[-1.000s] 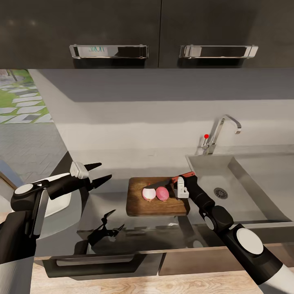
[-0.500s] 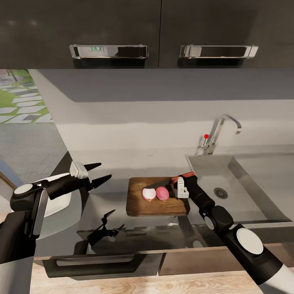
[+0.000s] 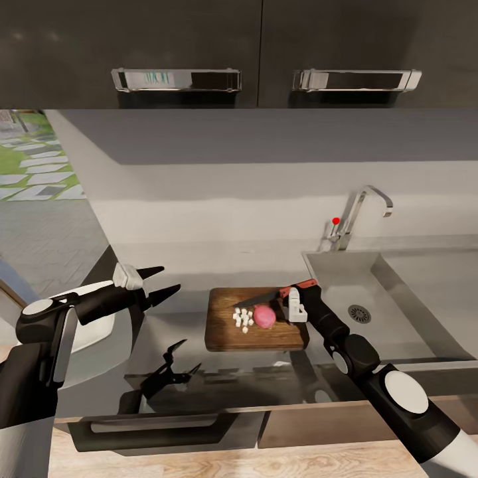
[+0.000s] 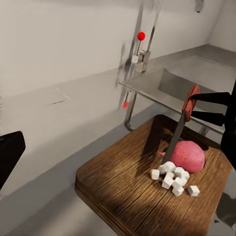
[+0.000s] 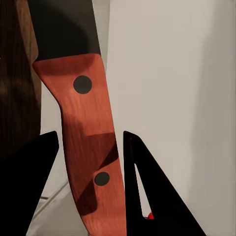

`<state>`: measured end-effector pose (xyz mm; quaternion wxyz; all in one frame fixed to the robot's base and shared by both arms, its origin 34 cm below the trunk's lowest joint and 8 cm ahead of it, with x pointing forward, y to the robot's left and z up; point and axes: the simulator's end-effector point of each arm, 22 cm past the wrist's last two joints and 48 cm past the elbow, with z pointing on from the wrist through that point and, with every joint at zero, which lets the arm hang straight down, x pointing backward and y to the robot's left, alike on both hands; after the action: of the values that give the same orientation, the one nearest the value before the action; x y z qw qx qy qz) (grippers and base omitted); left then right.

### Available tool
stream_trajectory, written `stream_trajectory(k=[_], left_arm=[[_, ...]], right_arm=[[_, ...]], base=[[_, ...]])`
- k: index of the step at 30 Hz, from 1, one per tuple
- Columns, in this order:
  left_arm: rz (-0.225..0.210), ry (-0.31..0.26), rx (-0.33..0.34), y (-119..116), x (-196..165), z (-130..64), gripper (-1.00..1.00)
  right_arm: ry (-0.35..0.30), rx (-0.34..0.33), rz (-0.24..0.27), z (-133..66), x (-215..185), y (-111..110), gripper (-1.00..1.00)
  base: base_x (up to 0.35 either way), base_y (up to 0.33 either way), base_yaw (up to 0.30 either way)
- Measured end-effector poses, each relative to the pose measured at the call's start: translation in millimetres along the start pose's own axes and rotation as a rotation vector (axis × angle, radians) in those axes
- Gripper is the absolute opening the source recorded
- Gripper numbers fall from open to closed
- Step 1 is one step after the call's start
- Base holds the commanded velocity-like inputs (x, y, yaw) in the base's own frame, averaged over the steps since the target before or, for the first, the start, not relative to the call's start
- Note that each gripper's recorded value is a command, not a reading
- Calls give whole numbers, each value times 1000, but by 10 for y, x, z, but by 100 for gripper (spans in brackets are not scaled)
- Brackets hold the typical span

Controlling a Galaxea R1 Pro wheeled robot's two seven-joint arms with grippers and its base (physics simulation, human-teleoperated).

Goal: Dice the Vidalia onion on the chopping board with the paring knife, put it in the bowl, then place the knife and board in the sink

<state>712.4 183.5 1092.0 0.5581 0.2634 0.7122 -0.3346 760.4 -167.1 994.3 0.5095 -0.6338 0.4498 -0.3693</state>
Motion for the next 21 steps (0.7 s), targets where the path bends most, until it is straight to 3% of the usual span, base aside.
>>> stream_trajectory(k=[21], left_arm=[[-4,-9,-17,55,-12,-32,100]], right_arm=[[0,0,0,0,2,-1,-100]], base=[[-24,-30,0]])
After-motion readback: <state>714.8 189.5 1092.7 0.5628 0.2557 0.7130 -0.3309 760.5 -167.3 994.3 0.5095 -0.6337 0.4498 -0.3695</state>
